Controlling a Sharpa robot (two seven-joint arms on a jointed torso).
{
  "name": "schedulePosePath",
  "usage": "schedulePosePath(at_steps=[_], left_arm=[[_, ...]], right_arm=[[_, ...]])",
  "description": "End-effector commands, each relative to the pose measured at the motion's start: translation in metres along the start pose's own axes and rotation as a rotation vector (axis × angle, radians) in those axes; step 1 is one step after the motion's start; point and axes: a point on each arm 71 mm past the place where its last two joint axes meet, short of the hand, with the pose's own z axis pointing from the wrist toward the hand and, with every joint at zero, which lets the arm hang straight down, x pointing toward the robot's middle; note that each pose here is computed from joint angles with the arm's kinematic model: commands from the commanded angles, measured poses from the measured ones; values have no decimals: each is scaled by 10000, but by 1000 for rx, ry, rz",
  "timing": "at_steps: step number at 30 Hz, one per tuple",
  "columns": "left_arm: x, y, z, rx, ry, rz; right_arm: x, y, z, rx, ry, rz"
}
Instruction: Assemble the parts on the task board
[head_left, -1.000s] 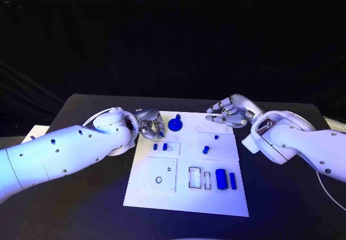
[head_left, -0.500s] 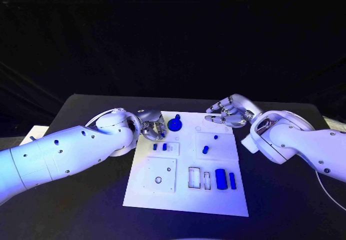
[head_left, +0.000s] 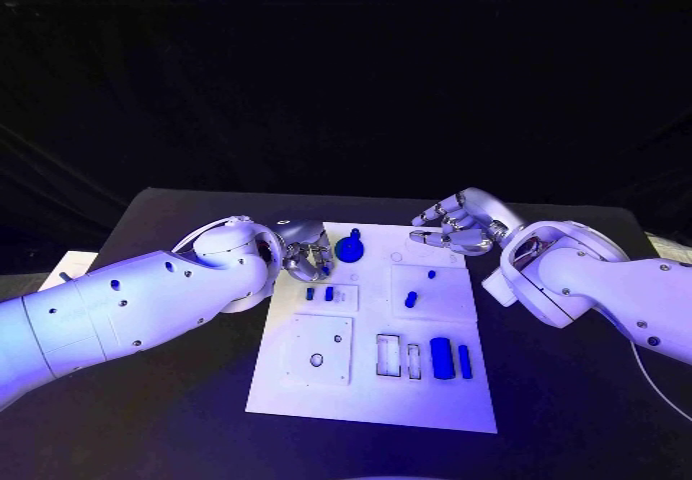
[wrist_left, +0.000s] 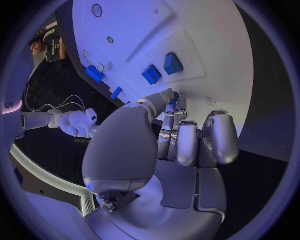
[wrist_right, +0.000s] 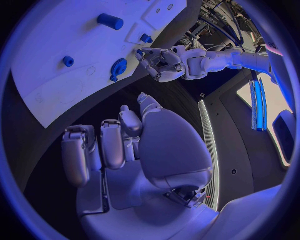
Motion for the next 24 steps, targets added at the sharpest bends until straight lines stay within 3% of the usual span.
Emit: schedulePosePath(at_steps=[1,24], left_arm=[[36,3,7,-9,32,20],[41,69,-1,-39,41,21]], right_arm=[[14,11,0,-10,12,-5],[7,1,-3,-6,10,-6]])
